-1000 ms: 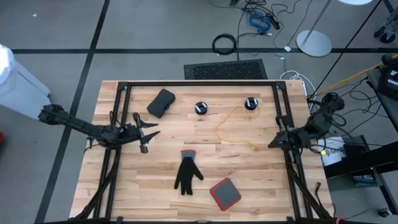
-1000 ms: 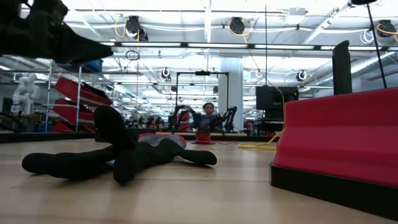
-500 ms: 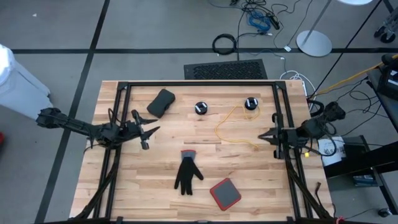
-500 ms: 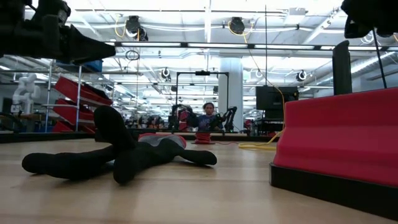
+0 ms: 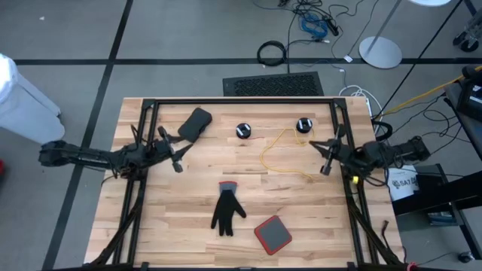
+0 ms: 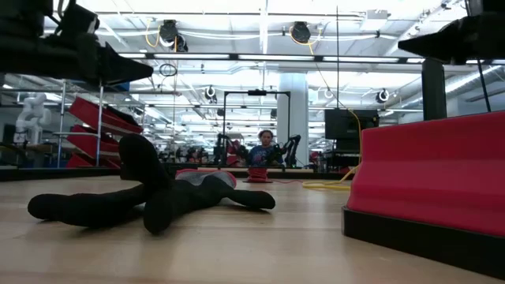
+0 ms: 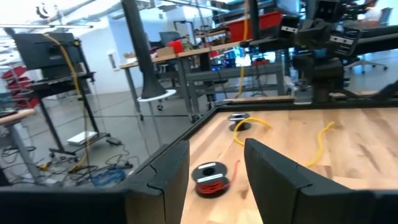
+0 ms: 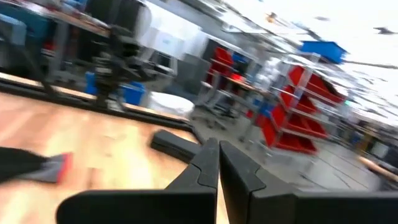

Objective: Coil cords
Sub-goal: Return to Home Position

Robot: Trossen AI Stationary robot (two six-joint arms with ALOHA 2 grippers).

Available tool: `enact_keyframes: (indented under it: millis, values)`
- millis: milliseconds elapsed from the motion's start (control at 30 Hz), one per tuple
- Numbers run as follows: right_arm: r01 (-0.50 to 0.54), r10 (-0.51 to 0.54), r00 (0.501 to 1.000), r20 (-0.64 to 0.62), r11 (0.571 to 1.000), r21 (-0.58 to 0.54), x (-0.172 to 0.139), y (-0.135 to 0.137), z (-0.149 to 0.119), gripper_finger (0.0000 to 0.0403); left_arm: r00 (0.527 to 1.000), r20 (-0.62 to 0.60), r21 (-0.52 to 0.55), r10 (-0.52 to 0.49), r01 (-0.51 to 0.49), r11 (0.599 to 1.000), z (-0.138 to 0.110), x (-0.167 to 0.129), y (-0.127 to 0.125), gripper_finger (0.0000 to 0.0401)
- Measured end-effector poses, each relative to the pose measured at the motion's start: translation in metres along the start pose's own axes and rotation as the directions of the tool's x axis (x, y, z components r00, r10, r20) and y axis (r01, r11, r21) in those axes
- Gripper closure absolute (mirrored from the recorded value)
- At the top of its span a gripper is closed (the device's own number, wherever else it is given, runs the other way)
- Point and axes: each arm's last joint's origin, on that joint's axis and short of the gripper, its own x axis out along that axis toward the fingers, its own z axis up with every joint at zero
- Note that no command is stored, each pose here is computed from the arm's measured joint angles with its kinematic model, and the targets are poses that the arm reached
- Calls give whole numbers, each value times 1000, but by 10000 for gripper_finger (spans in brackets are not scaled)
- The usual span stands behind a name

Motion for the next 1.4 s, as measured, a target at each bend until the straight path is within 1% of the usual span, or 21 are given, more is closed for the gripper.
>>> enact_keyframes:
  millis: [67, 133, 300, 367, 467, 600, 633, 733, 867, 933, 967, 1000, 1133, 1233, 1300, 1400]
  values:
    - [81, -81, 996, -31, 997, 3, 1, -4, -2, 403, 1000, -3, 2, 16, -16, 1000, -1, 1, 3, 239]
    - [133, -133, 990, -50, 991, -3, 3, -8, -3, 403, 999, -5, 5, 31, -31, 1000, -2, 2, 6, 239]
    - [215, -215, 972, -89, 977, -10, 5, -15, -8, 403, 998, -10, 10, 64, -64, 998, -3, 5, 14, 239]
    - [223, -223, 969, -105, 975, -10, 5, -16, -10, 403, 998, -8, 7, 57, -57, 998, -4, 6, 17, 239]
    - [171, -169, 977, -128, 985, 6, 7, -17, -15, 403, 999, -3, -8, 35, -35, 999, -5, 7, 21, 239]
    - [174, -164, 961, -222, 984, 27, 7, -20, -27, 403, 1000, -10, -23, 24, -24, 999, -7, 8, 26, 239]
    - [159, -145, 963, -227, 986, 47, 7, -21, -28, 403, 1000, -14, -29, 20, -20, 999, -7, 8, 27, 239]
    - [107, -87, 978, -191, 989, 102, 9, -24, -27, 403, 1000, -25, -32, 5, -6, 999, -9, 8, 29, 239]
    - [-31, 44, 995, -85, 988, 153, 10, -24, -22, 403, 999, -25, -31, -21, 20, 999, -10, 9, 30, 239]
    - [-120, 127, 992, -29, 977, 175, 10, -23, -19, 403, 999, -21, -32, -36, 35, 999, -10, 9, 31, 239]
    - [-156, 162, 987, -19, 972, 178, 10, -22, -19, 403, 999, -15, -32, -49, 48, 998, -9, 9, 30, 239]
    - [-170, 177, 984, -24, 968, 182, 10, -22, -20, 403, 998, -3, -36, -61, 61, 997, -9, 9, 30, 239]
    - [-165, 182, 981, -65, 964, 209, 11, -19, -32, 403, 993, 21, -53, -113, 114, 992, -7, 9, 30, 239]
    - [-167, 194, 976, -99, 958, 233, 13, -14, -44, 403, 992, -24, -57, -120, 119, 991, -12, 9, 30, 239]
    - [-160, 191, 976, -108, 957, 243, 13, -14, -46, 403, 991, -48, -58, -122, 119, 991, -14, 9, 30, 239]
    - [-164, 195, 975, -110, 956, 244, 14, -14, -46, 403, 992, -50, -59, -119, 117, 991, -14, 9, 31, 239]
